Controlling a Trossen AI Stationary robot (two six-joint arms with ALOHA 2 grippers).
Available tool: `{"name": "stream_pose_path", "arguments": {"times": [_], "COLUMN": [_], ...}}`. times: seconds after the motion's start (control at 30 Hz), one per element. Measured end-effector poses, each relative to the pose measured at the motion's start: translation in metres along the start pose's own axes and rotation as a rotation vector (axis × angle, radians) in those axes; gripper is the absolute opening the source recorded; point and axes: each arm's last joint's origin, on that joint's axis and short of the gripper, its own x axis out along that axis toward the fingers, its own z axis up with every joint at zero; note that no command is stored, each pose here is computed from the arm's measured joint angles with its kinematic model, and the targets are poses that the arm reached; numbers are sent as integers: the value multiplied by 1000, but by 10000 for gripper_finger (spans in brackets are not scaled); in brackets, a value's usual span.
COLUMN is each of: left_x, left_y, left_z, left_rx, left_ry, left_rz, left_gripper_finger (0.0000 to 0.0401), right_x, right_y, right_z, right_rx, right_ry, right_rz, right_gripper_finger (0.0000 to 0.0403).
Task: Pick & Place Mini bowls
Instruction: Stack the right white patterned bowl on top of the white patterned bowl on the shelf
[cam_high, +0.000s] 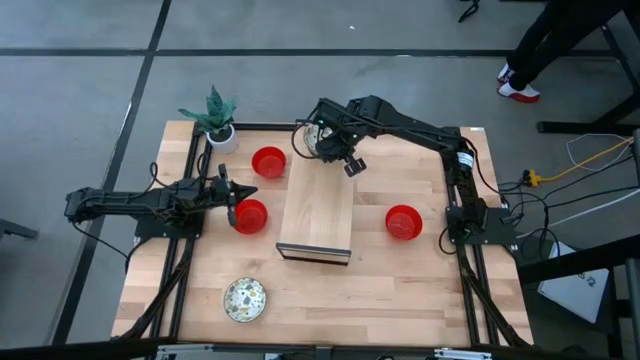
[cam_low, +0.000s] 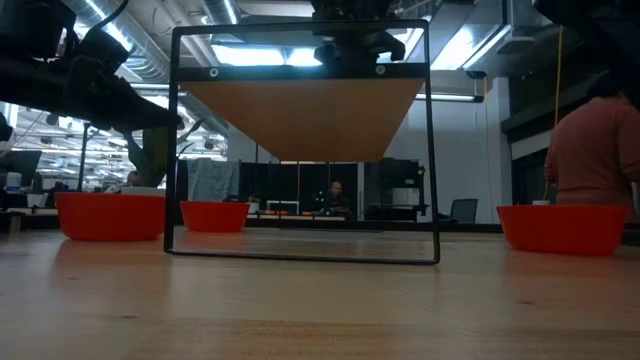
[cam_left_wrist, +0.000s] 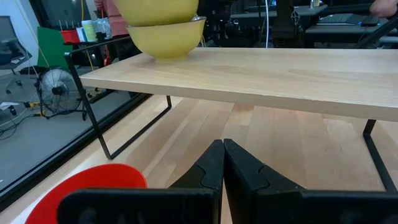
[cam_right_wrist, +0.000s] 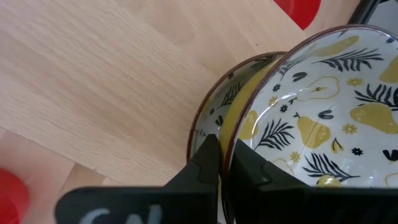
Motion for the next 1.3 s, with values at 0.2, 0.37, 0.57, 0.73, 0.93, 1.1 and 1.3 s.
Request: {"name": "stream_pose_path", "arguments": {"times": [0.2,0.37,0.57,0.73,0.93,1.1,1.3], "left_x": [0,0,0,0,0,0,0], "left_y": [0,0,0,0,0,0,0], "left_z": [0,0,0,0,0,0,0], "left_rx": [0,0,0,0,0,0,0], "left_ry": [0,0,0,0,0,0,0], "left_rz": [0,0,0,0,0,0,0], "left_gripper_finger": [4,4,4,4,4,4,4], "right_x": [0,4,6,6,6,6,6], "right_y": [0,0,-1,0,0,0,0], "right_z": [0,0,0,0,0,0,0], "right_rx": [3,2,-2,6,23,26,26], "right_ry": [1,15,23,29,30,30,30], "right_rz": [-1,3,-1,7,7,7,7], "right_gripper_finger": [14,14,14,14,22,23,24]}}
